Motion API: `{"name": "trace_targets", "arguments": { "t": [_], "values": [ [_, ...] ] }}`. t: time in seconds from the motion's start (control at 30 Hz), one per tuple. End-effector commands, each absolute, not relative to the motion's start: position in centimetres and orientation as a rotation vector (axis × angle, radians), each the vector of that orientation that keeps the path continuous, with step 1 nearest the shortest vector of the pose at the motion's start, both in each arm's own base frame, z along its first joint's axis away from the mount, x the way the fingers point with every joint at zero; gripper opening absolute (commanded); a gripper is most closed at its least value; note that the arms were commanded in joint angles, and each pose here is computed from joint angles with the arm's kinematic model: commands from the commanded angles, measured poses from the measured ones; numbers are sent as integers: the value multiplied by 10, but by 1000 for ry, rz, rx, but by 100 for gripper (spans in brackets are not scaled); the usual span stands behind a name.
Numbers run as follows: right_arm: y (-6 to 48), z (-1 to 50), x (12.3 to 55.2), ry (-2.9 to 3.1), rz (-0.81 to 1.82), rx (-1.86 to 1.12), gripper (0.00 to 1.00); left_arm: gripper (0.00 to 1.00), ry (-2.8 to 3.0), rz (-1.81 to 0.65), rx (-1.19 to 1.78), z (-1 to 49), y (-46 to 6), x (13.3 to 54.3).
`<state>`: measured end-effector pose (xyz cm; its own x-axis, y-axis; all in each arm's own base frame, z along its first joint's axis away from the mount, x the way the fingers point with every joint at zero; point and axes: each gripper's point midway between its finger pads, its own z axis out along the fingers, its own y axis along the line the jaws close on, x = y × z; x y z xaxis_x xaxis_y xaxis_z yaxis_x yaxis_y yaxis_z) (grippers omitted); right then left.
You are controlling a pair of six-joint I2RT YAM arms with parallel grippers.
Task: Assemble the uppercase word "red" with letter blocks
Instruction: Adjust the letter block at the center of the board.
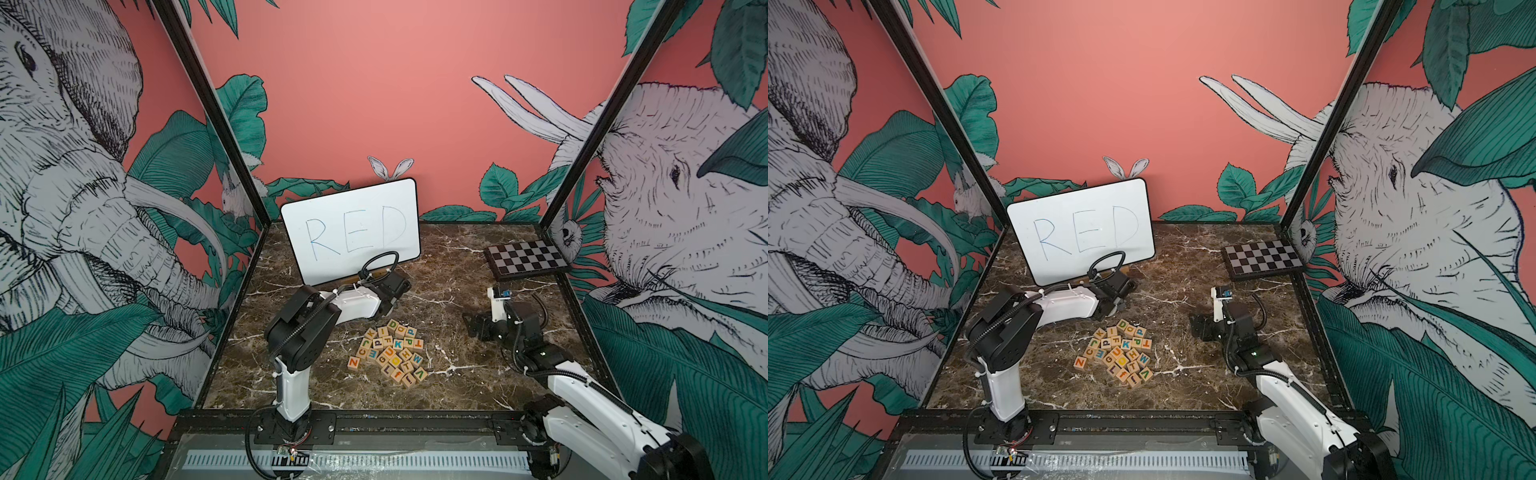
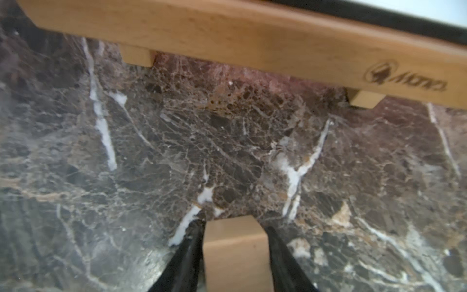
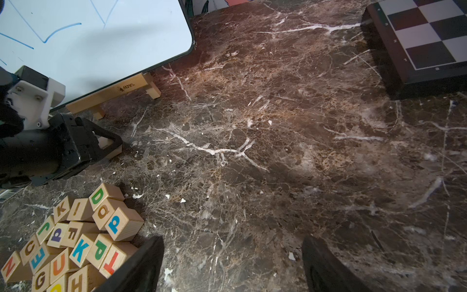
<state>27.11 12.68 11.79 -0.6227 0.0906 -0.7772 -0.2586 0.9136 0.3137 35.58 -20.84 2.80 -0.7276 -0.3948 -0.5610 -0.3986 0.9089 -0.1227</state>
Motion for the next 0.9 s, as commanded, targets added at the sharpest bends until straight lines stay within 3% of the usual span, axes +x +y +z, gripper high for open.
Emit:
{"name": "trace_targets", "arguments": {
  "t": [0.0, 0.13, 0.27, 0.5, 0.87],
  "values": [
    [129, 120, 271, 2166, 519, -115, 85, 36, 2464, 92, -520, 44, -199, 358],
    [128, 121, 270, 2165, 518, -115, 85, 32, 2536, 252, -341, 58, -190, 352],
    [129, 124, 270, 2156, 525, -117, 85, 27, 2589, 562, -115, 68, -160, 337],
    [130, 126, 269, 2149, 537, -116, 86, 28, 2520, 1096, 116, 90, -100, 313],
    [131, 127, 269, 2143, 546, -118, 86, 30, 2457, 1319, 206, 73, -95, 322]
  ]
}}
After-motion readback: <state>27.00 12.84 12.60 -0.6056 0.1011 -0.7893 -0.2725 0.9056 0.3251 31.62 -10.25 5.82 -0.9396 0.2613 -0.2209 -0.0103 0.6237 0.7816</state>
